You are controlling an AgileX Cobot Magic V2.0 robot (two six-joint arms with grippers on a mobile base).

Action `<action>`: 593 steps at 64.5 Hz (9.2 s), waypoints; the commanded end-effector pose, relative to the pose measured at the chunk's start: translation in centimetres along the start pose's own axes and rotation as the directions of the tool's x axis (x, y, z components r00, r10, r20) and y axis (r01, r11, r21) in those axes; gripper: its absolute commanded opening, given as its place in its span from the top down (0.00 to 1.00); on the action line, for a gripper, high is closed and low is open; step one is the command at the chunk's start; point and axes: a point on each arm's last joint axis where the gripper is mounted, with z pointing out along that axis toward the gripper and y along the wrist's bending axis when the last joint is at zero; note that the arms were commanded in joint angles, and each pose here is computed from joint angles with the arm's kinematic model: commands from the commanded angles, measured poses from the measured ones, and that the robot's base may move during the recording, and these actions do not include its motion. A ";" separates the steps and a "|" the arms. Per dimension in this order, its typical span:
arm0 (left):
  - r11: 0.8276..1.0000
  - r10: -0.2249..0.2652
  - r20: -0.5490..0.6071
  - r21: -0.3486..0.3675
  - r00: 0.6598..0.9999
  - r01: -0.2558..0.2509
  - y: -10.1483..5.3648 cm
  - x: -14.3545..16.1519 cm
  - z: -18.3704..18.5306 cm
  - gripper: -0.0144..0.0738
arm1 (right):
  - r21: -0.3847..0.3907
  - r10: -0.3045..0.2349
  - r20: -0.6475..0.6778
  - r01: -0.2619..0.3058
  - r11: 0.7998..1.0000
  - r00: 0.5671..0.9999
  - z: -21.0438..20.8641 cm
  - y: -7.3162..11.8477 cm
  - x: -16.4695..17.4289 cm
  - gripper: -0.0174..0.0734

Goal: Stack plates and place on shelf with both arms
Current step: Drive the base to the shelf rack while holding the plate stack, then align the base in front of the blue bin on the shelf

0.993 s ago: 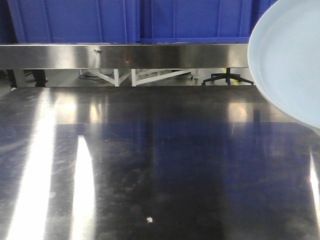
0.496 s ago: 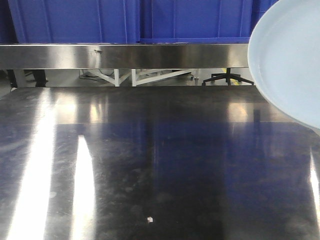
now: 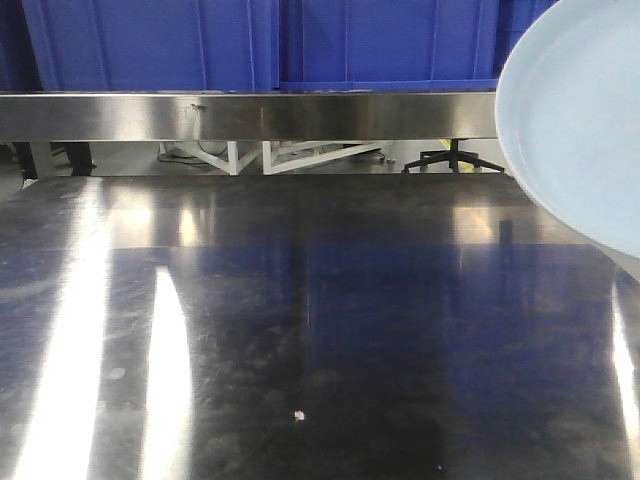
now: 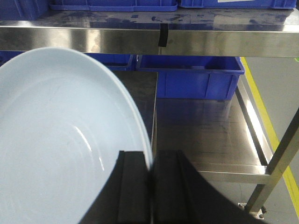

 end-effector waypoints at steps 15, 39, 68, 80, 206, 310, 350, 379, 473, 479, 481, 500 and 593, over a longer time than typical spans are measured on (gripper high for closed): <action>1.000 -0.016 0.105 0.017 0.994 0.014 -0.2 -1.6 -0.3 0.74 | -0.009 -0.005 0.135 0.006 1.000 0.991 -0.4 0.1 -1.9 0.76; 1.000 -0.016 0.103 0.017 0.995 0.014 -0.2 -1.6 -0.2 0.74 | -0.009 -0.005 0.135 0.006 1.000 0.991 -0.4 0.1 -1.9 0.76; 1.000 -0.016 0.103 0.017 0.995 0.014 -0.2 -1.6 -0.2 0.74 | -0.009 -0.005 0.135 0.006 1.000 0.991 -0.4 0.1 -1.9 0.76; 1.000 -0.016 0.103 0.017 0.995 0.014 -0.2 -1.6 -0.2 0.74 | -0.009 -0.005 0.135 0.006 1.000 0.991 -0.4 0.1 -1.9 0.76; 1.000 -0.014 0.102 0.024 0.995 0.011 -0.3 -1.6 -0.2 0.74 | -0.009 -0.005 0.135 0.006 1.000 0.991 -0.4 0.1 -1.9 0.76; 1.000 -0.014 0.092 0.023 0.996 0.011 -0.3 -1.5 -0.1 0.74 | -0.008 -0.005 0.121 0.006 1.000 0.993 -0.3 0.1 -1.8 0.76; 1.000 -0.014 0.092 0.023 0.996 0.011 -0.3 -1.5 -0.1 0.74 | -0.008 -0.005 0.121 0.006 1.000 0.993 -0.3 0.1 -1.8 0.76; 1.000 -0.014 0.092 0.023 0.996 0.011 -0.3 -1.5 -0.1 0.74 | -0.008 -0.005 0.122 0.006 1.000 0.992 -0.3 0.1 -1.8 0.76; 1.000 -0.014 0.092 0.023 0.996 0.011 -0.3 -1.5 -0.1 0.74 | -0.008 -0.005 0.122 0.006 1.000 0.993 -0.3 0.1 -1.8 0.76; 1.000 -0.014 0.092 0.023 0.996 0.011 -0.3 -1.5 -0.1 0.74 | -0.008 -0.005 0.122 0.006 1.000 0.993 -0.3 0.1 -1.8 0.76; 1.000 -0.014 0.092 0.023 0.996 0.011 -0.3 -1.5 -0.1 0.74 | -0.008 -0.005 0.122 0.006 1.000 0.993 -0.3 0.1 -1.8 0.76; 1.000 -0.014 0.092 0.023 0.996 0.011 -0.3 -1.5 -0.1 0.74 | -0.008 -0.005 0.122 0.006 1.000 0.993 -0.3 0.1 -1.8 0.76; 1.000 -0.014 0.092 0.023 0.996 0.011 -0.3 -1.5 -0.1 0.74 | -0.008 -0.005 0.122 0.006 1.000 0.993 -0.3 0.1 -1.8 0.76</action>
